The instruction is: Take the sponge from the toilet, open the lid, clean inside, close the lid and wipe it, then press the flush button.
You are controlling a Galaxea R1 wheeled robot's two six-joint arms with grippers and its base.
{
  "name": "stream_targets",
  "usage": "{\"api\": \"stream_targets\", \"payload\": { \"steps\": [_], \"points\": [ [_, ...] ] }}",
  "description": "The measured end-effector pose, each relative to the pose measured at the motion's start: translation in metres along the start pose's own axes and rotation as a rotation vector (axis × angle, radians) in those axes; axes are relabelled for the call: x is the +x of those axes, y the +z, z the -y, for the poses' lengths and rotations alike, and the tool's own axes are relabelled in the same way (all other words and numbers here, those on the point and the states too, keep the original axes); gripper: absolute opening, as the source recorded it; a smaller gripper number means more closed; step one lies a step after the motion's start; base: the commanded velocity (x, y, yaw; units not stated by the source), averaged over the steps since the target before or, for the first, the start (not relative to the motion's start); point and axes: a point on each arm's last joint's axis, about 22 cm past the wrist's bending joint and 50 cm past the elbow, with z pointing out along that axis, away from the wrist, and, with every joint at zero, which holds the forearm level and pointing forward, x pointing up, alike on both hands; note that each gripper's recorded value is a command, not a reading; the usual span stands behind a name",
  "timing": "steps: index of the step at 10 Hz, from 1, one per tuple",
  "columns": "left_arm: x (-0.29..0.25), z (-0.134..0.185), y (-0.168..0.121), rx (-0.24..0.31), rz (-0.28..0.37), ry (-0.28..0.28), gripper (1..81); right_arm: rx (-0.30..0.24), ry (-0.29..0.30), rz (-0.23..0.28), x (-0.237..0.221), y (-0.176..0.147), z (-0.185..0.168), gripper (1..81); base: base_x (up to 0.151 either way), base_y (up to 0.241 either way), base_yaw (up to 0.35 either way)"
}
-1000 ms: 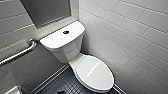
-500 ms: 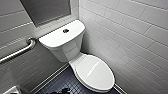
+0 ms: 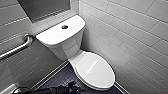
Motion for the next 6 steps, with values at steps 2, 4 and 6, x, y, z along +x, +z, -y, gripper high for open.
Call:
{"api": "stream_targets", "payload": {
  "steps": [2, 4, 6],
  "points": [
    [-0.006, -0.017, 0.004, -0.037, 0.008, -0.018, 81.1, 0.004, 0.0, 0.001, -0.002, 0.007, 0.003, 1.0, 0.0, 0.0, 0.0],
    [0.01, -0.022, 0.006, -0.053, -0.063, -0.102, 81.1, 0.008, -0.003, -0.001, 0.001, 0.01, 0.006, 1.0, 0.0, 0.0, 0.0],
    [0.026, -0.043, 0.022, -0.09, -0.137, -0.16, 81.1, 0.007, -0.004, -0.007, 0.005, 0.01, 0.005, 1.0, 0.0, 0.0, 0.0]
  ]
}}
